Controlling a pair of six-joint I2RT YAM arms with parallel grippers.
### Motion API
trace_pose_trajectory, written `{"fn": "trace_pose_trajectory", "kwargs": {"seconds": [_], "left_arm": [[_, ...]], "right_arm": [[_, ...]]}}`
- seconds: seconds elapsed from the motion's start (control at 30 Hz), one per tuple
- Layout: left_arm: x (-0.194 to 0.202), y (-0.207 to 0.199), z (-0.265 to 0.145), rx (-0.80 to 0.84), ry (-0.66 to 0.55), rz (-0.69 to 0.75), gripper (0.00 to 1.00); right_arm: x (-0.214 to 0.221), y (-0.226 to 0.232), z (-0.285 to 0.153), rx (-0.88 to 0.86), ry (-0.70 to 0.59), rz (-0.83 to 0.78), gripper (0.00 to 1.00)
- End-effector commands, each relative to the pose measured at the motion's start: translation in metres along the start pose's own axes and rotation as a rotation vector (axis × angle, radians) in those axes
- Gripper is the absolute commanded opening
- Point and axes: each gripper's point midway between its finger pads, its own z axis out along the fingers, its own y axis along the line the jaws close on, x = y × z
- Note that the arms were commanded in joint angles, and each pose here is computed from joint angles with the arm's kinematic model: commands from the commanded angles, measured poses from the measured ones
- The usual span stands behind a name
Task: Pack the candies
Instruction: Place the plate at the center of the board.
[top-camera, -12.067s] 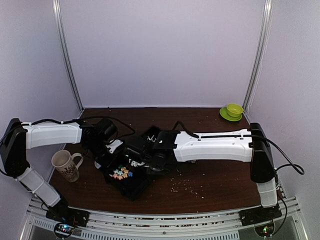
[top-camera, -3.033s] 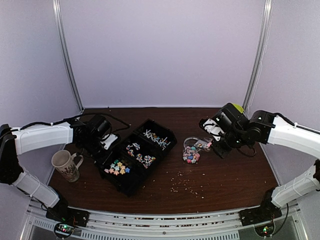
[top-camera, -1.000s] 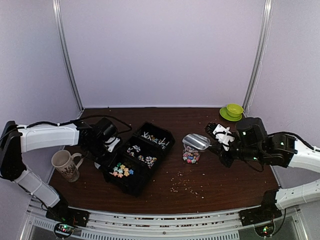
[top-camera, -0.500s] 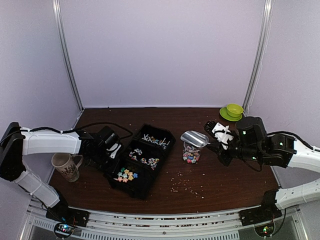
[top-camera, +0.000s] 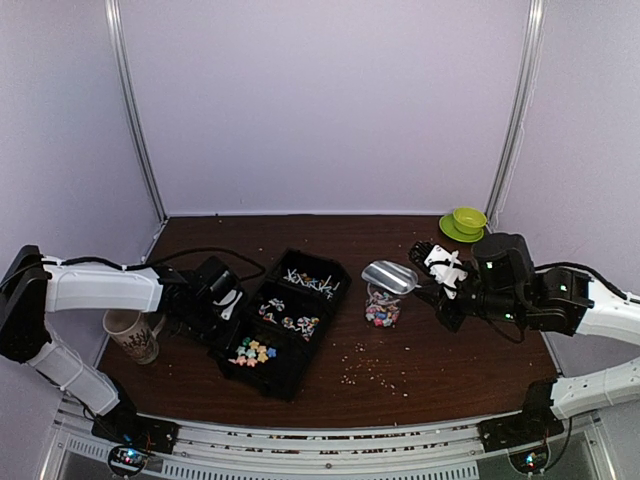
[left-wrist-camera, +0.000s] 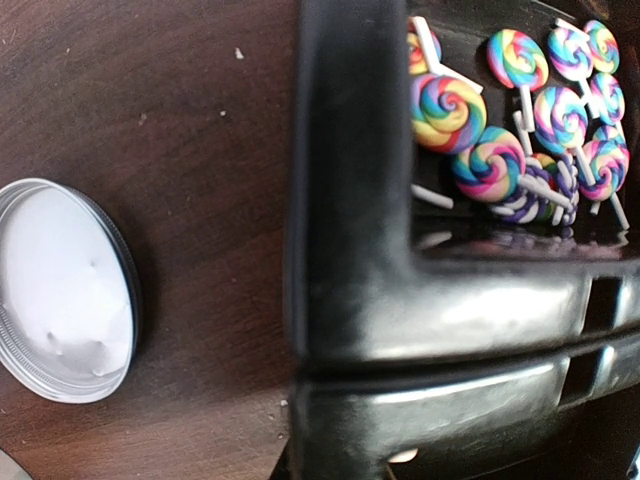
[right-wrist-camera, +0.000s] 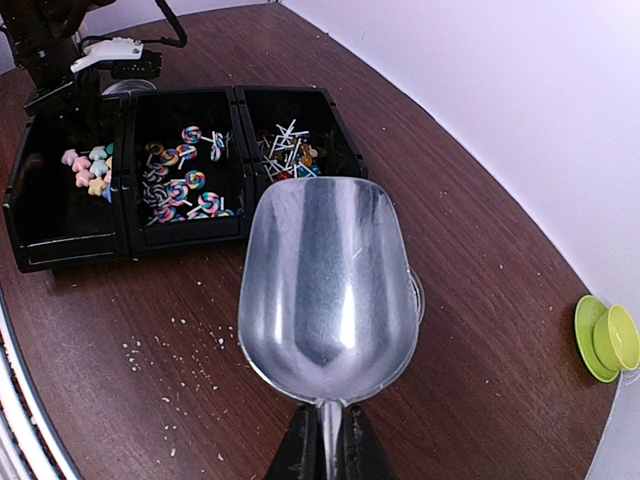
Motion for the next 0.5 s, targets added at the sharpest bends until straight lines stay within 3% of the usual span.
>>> {"fn": "trace_pose_trajectory", "kwargs": {"seconds": [0.0,0.47], "left_arm": [[-0.0104,-0.0021,-0.0072,0.006,-0.06,-0.017,0.07],[-0.0094,0.0023,-0.0057,-0.016,-0.062,-0.015,0.18]], "right_arm": [[-0.0172,-0.0066,-0.0078,0.025,-0.053,0.0,0.0],[-0.0161,-0.0066,-0.0069,0.025,-0.041,-0.004,0.0]]}}
